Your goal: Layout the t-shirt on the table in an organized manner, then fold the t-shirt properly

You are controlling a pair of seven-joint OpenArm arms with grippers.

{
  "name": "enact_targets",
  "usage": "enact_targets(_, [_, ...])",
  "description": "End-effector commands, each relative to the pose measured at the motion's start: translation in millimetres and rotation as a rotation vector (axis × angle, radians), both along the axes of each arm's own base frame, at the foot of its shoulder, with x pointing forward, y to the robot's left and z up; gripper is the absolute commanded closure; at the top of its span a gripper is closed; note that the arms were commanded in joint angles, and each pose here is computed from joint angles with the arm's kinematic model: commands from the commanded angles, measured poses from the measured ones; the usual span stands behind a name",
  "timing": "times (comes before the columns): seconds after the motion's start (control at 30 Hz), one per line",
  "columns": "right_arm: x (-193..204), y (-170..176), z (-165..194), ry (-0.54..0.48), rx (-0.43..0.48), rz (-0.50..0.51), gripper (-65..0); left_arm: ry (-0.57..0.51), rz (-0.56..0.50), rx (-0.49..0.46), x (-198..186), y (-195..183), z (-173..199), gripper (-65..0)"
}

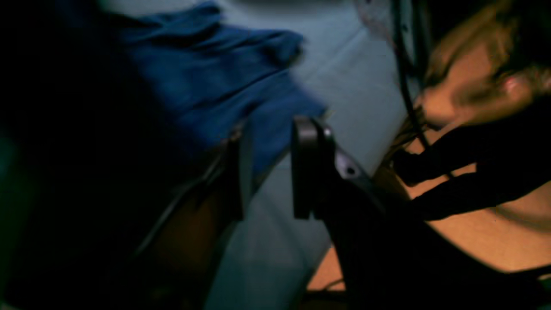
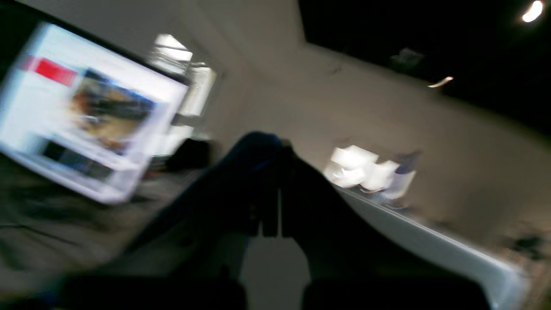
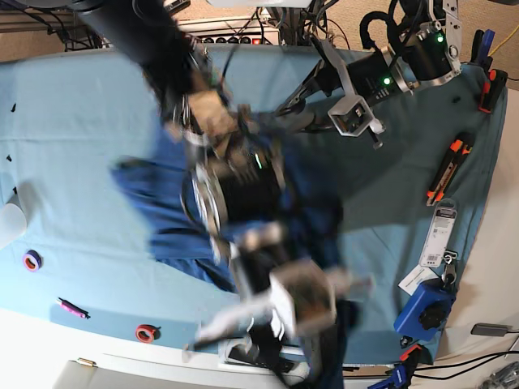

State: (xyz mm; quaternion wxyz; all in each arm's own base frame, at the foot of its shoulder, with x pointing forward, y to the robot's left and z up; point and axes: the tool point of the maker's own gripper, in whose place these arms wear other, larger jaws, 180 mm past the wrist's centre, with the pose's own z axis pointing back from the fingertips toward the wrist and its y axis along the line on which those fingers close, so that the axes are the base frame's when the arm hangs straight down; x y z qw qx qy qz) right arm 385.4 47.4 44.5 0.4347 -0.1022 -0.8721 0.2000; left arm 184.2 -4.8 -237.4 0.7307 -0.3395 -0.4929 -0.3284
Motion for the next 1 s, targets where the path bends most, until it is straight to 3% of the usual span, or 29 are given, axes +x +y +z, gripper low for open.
enact_targets(0.0, [13.4, -15.9, 14.7, -0.026, 0.023, -0.07, 0.0, -0.019, -0.006, -0.03, -2.7, -1.6, 8.5, -16.8])
enact_targets(0.23, [158.7, -104.3, -28.6, 0.242, -0.017, -0.37, 0.0, 0.007, -0.005, -0.022, -9.1, -1.1, 2.4, -16.8])
enact_targets(0.4, [225.8, -187.7, -50.7, 0.422, -0.031, -0.562, 0.0, 0.011, -0.01, -0.042, -10.1, -2.5, 5.0, -16.8])
enact_targets(0.57, [244.8, -239.3, -72.5, 0.557, -0.084, -0.668, 0.0, 0.016, -0.017, -0.071, -11.3, -4.4, 9.1, -16.8])
enact_targets(0.73, [241.9, -262.3, -91.5, 0.611, -0.109, -0.7, 0.0, 0.014, -0.016, -0.07, -10.9, -4.2, 9.0, -16.8])
enact_targets(0.87, [240.4, -265.1, -105.0, 0.639, -0.12, -0.703, 0.0, -0.04, 0.029, 0.041, 2.8, 5.2, -0.5, -16.8])
enact_targets(0.97, [240.2, -265.0, -108.4, 0.654, -0.125, -0.702, 0.0, -0.087, 0.118, 0.071, 24.7, 16.6, -0.5, -16.9])
